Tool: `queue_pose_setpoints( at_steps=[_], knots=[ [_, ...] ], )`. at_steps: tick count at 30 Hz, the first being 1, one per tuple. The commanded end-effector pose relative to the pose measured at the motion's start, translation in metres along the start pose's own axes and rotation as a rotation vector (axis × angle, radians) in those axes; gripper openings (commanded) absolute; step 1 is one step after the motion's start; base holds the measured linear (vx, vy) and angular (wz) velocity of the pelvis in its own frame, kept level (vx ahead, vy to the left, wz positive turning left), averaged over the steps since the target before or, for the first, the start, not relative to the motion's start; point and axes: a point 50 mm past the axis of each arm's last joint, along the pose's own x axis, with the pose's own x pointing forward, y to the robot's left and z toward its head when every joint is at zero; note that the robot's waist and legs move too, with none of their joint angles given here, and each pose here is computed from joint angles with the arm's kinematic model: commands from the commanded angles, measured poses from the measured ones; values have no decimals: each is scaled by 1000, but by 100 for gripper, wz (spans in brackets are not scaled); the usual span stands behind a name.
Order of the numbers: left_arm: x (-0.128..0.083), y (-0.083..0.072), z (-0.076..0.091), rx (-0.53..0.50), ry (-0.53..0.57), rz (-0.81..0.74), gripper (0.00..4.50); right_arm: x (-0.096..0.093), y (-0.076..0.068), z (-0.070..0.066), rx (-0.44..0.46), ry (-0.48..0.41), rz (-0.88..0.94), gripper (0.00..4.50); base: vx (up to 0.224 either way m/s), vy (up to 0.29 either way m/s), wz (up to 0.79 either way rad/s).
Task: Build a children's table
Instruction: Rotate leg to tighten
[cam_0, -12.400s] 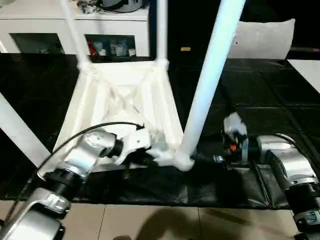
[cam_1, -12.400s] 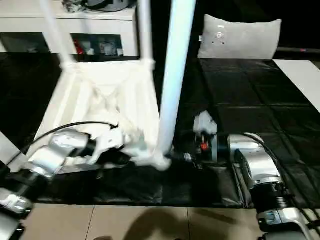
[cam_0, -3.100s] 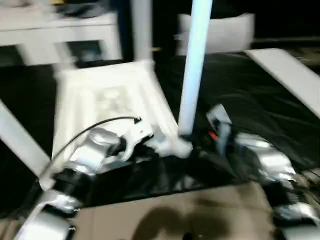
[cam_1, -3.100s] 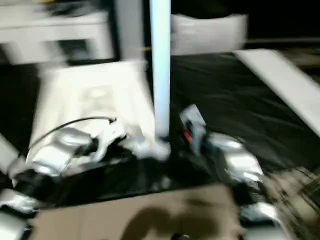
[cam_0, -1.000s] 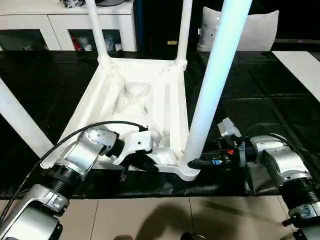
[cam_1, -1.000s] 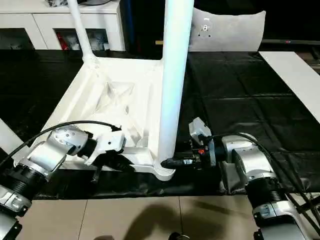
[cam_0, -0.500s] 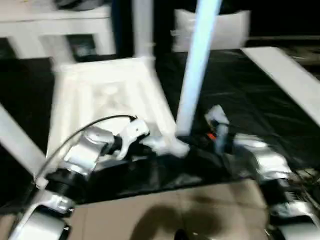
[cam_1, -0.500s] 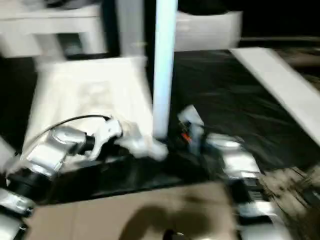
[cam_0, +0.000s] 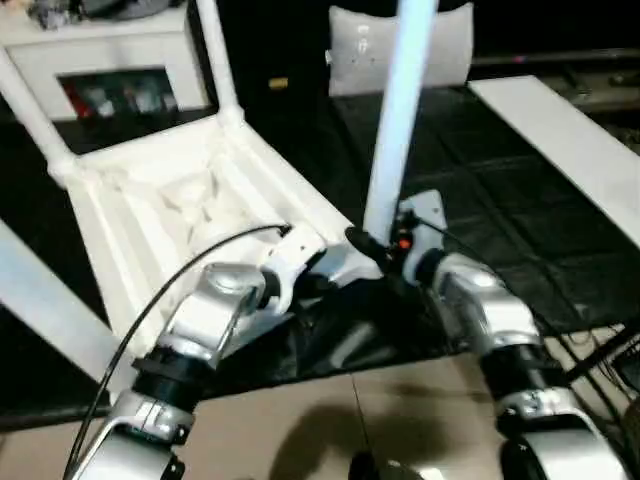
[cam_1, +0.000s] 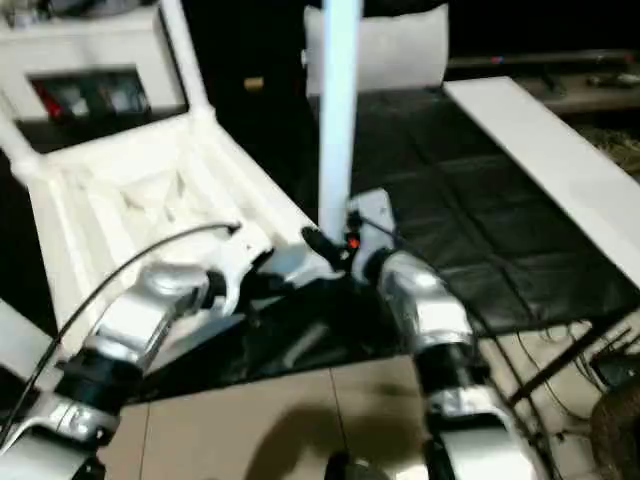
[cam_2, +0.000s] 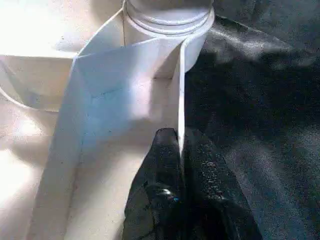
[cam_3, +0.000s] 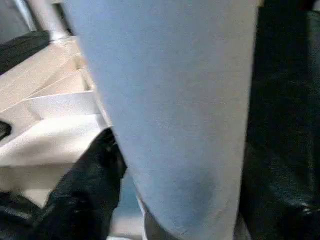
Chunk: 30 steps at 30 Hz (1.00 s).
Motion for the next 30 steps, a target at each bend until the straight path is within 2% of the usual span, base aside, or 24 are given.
queue_pose_setpoints(
  at_steps=[1,3,8,12,15,18,24,25,28,30],
  knots=[
    [-1,-2,12,53,-58,-37,0,-7,3,3,-22,-22,91,352,21,58,7],
    [-4,0,10,77,-53,-54,0,-16,-2,4,-40,-24,120,383,-27,52,1],
    [-13,5,2,150,-17,-114,0,-41,-15,11,-105,-2,208,427,0,0,0],
    [-21,7,-5,228,21,-204,0,-58,-21,14,-143,31,279,448,0,0,0],
    [-28,7,-9,296,58,-290,0,-66,-24,15,-181,54,320,448,0,0,0],
    [-36,10,-17,370,130,-373,0,-74,-20,16,-243,89,430,448,0,0,0],
    [-39,7,-18,428,161,-483,0,-80,-11,13,-233,142,607,448,0,0,0],
    [-39,7,-18,429,161,-486,0,-80,-11,13,-232,144,612,421,0,0,0],
    [-37,2,-17,446,157,-527,0,-78,-8,12,-226,163,660,408,0,0,0],
    [-34,-2,-15,462,148,-562,0,-76,-5,9,-219,185,700,382,0,0,0]
  ],
)
